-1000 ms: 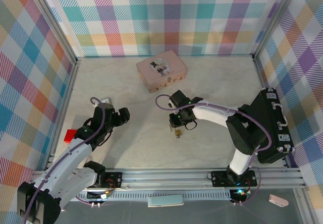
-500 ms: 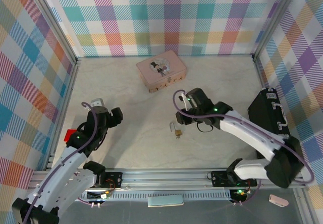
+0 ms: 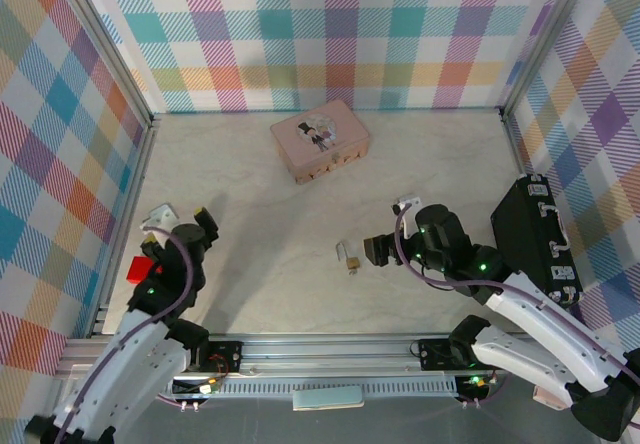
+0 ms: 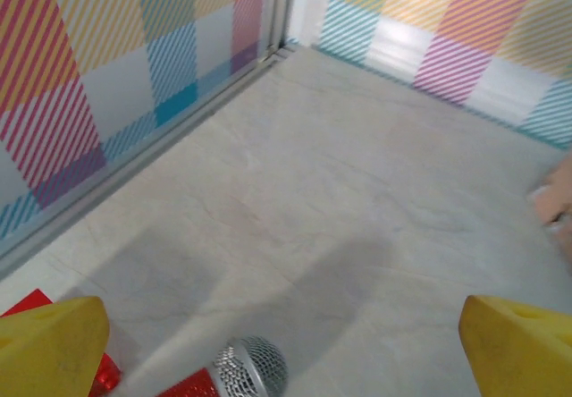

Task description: Unlock the padlock with the key

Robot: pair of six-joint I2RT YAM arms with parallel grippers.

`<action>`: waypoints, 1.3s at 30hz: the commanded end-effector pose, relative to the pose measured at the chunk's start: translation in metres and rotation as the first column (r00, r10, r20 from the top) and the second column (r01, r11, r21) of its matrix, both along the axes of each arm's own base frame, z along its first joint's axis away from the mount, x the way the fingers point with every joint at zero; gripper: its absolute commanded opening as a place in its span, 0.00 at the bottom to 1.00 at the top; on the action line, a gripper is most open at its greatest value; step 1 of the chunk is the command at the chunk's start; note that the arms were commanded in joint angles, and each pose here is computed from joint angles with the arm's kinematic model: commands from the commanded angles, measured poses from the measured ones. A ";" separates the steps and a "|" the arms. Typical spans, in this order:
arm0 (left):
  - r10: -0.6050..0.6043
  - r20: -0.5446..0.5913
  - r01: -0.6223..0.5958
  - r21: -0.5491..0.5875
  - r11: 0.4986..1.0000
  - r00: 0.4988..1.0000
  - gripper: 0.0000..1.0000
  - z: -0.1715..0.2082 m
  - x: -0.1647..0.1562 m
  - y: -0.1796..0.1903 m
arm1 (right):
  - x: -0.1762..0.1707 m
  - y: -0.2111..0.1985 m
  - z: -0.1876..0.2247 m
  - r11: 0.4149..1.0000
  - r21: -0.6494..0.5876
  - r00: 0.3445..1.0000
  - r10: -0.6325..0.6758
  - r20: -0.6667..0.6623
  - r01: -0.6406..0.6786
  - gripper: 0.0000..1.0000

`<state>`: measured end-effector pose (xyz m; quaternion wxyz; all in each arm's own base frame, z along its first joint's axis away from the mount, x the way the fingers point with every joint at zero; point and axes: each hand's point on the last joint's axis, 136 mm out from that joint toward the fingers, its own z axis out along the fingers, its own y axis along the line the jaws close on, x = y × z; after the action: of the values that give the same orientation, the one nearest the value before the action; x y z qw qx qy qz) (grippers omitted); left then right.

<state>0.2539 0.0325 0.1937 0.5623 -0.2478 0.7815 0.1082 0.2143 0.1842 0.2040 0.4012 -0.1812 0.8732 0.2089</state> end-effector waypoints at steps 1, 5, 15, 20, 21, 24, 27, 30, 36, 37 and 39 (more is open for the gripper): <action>0.066 0.093 -0.078 0.136 0.988 0.994 1.00 0.013 0.025 0.008 | 0.010 -0.010 0.000 0.997 -0.037 0.996 -0.059 0.060 0.061 0.99; -0.012 0.085 -0.008 0.225 0.974 0.996 1.00 0.008 0.061 -0.004 | 0.013 -0.017 -0.003 0.995 -0.069 0.992 -0.071 0.100 0.078 0.99; -0.289 -0.007 0.281 0.245 0.928 0.957 1.00 -0.058 0.113 -0.039 | 0.041 -0.034 0.000 0.962 -0.227 0.958 -0.087 0.273 0.152 0.99; -0.353 -0.006 0.345 0.220 0.912 0.936 1.00 -0.080 0.121 -0.047 | 0.070 -0.037 -0.013 0.954 -0.248 0.950 -0.089 0.299 0.168 0.99; -0.365 -0.015 0.360 0.218 0.907 0.931 1.00 -0.085 0.124 -0.049 | 0.075 -0.038 -0.017 0.955 -0.245 0.950 -0.091 0.299 0.169 0.99; -0.383 -0.034 0.382 0.187 0.905 0.923 1.00 -0.091 0.129 -0.049 | 0.089 -0.046 -0.028 0.947 -0.253 0.943 -0.115 0.311 0.199 0.99; -0.412 -0.037 0.413 0.142 0.900 0.911 1.00 -0.104 0.132 -0.048 | 0.096 -0.050 -0.036 0.943 -0.267 0.937 -0.104 0.332 0.200 0.99; -0.381 -0.078 0.385 0.045 0.922 0.921 1.00 -0.112 0.144 -0.032 | 0.101 -0.059 -0.037 0.940 -0.262 0.925 -0.116 0.363 0.221 0.99; -0.380 -0.058 0.383 0.056 0.922 0.923 1.00 -0.110 0.144 -0.031 | 0.115 -0.091 -0.043 0.925 -0.201 0.890 -0.223 0.398 0.322 0.99; -0.381 -0.060 0.384 0.057 0.922 0.923 1.00 -0.110 0.144 -0.031 | 0.118 -0.097 -0.046 0.920 -0.196 0.887 -0.244 0.392 0.340 0.99; -0.382 -0.057 0.385 0.058 0.921 0.922 1.00 -0.110 0.144 -0.032 | 0.124 -0.109 -0.055 0.908 -0.193 0.887 -0.285 0.364 0.372 0.99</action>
<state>0.3943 0.0044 0.0795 0.5575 -0.0669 0.8264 0.0425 0.3261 0.0788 0.1407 0.5178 -0.1293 0.8453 -0.0230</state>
